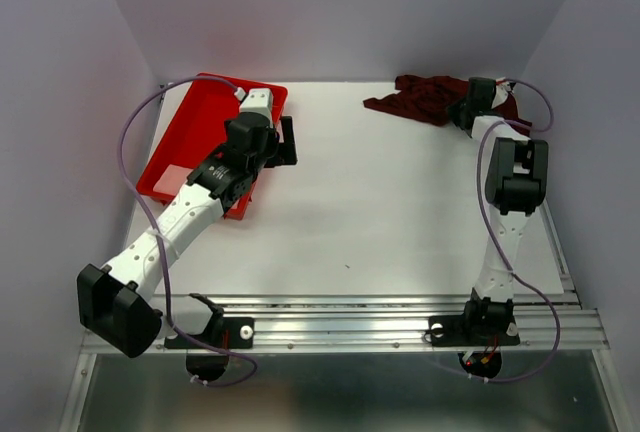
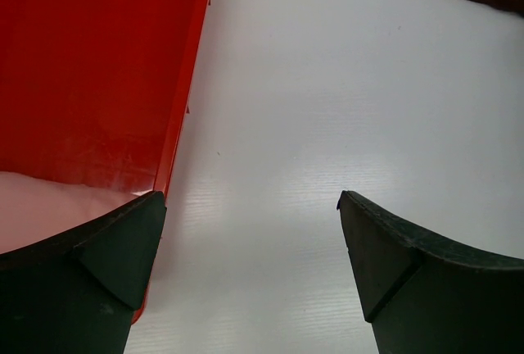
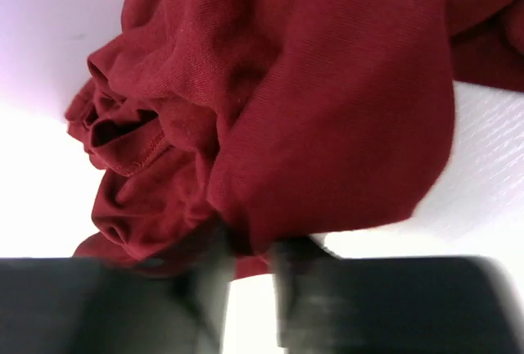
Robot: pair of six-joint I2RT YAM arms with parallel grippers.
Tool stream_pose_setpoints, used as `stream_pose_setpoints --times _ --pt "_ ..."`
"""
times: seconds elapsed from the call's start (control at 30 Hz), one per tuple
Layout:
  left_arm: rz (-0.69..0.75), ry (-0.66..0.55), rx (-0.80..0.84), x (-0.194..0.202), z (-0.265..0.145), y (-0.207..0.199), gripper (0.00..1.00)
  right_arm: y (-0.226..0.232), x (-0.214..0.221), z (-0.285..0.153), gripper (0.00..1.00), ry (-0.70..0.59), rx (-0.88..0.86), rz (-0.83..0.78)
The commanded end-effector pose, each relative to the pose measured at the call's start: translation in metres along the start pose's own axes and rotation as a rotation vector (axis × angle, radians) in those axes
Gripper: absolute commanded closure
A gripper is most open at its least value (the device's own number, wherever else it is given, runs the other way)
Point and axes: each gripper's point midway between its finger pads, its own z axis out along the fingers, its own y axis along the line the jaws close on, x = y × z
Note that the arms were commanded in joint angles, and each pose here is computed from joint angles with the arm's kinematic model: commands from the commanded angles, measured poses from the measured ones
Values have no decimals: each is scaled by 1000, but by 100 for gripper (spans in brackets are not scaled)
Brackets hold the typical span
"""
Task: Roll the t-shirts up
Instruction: Pick up the T-shirt at the corner of the board.
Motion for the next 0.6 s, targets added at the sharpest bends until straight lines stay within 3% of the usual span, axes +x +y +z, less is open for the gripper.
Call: stream_pose_setpoints --times 0.0,0.13,0.3,0.43,0.47,0.57 --pt "-26 -41 25 -18 -3 -8 1 25 -20 -14 99 -51 -78 0" --pt "-37 -39 41 -20 -1 -12 1 44 -28 -46 99 -33 -157 -41" --pt "-47 -59 60 -27 -4 -16 1 86 -42 -130 99 -16 -328 -77" --pt "-46 -62 79 -30 -6 -19 1 101 -8 -198 99 10 -406 -160" --pt "-48 -66 81 -33 -7 -21 1 84 18 -204 99 55 -382 -181" --pt "-48 -66 77 -38 -7 -21 1 96 73 -272 99 115 -488 -225"
